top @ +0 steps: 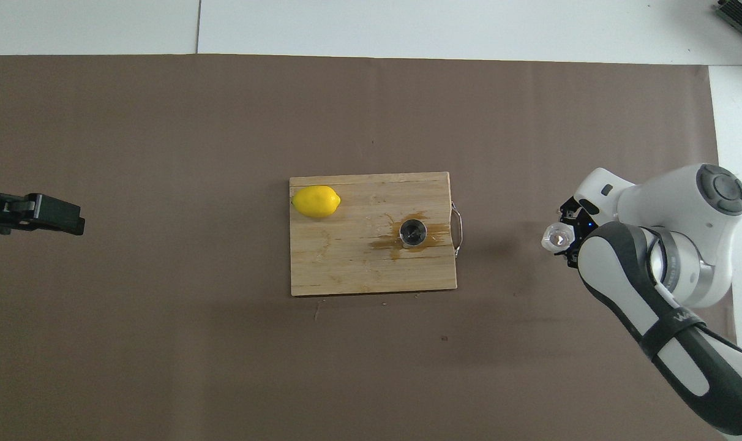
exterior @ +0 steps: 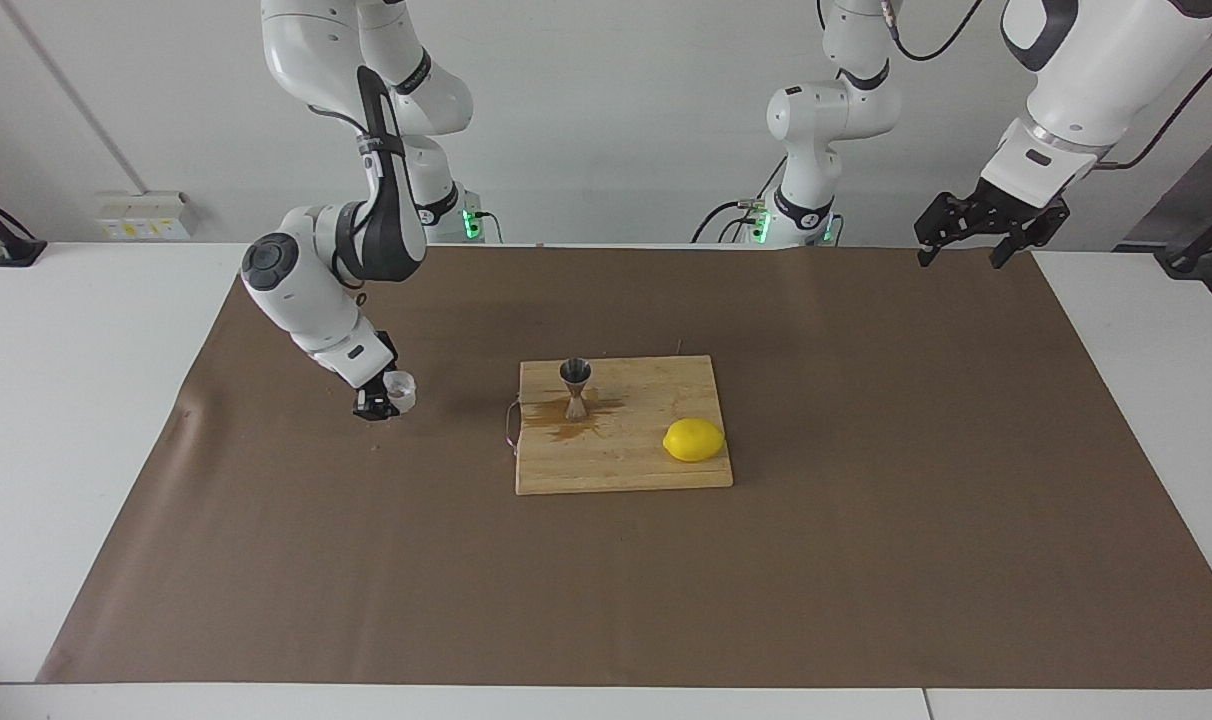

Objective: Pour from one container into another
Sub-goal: 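Lower the white cup onto the table and open the right gripper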

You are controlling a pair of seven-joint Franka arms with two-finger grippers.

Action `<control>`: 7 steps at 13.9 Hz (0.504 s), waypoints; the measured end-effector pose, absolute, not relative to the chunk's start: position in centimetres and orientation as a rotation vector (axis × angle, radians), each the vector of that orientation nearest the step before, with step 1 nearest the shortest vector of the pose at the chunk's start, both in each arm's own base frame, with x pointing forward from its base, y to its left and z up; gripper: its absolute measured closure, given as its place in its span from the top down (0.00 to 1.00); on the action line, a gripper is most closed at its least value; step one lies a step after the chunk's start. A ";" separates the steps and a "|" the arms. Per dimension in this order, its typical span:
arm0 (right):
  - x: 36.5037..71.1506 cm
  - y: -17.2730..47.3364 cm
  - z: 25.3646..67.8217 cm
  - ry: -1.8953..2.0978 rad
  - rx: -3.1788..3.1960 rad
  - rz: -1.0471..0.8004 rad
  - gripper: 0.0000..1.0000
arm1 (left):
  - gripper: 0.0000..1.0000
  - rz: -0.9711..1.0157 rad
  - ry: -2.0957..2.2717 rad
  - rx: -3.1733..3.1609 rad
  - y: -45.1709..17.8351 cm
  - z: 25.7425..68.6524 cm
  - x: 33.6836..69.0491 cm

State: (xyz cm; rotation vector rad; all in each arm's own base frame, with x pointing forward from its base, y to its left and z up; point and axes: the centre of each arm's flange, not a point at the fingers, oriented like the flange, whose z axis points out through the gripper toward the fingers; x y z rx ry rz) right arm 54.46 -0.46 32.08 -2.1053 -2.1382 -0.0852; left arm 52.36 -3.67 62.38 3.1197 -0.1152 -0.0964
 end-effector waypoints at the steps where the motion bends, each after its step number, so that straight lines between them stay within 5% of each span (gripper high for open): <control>1: 54.4 -1.2 32.0 -2.147 -2.100 -0.091 0.51 | 1.00 -0.096 -0.115 3.120 -3.7 62.4 52.4; 7: 53.2 -7.2 31.0 -2.212 -2.036 -0.112 0.51 | 1.00 -0.096 -0.115 3.120 -3.7 62.4 52.4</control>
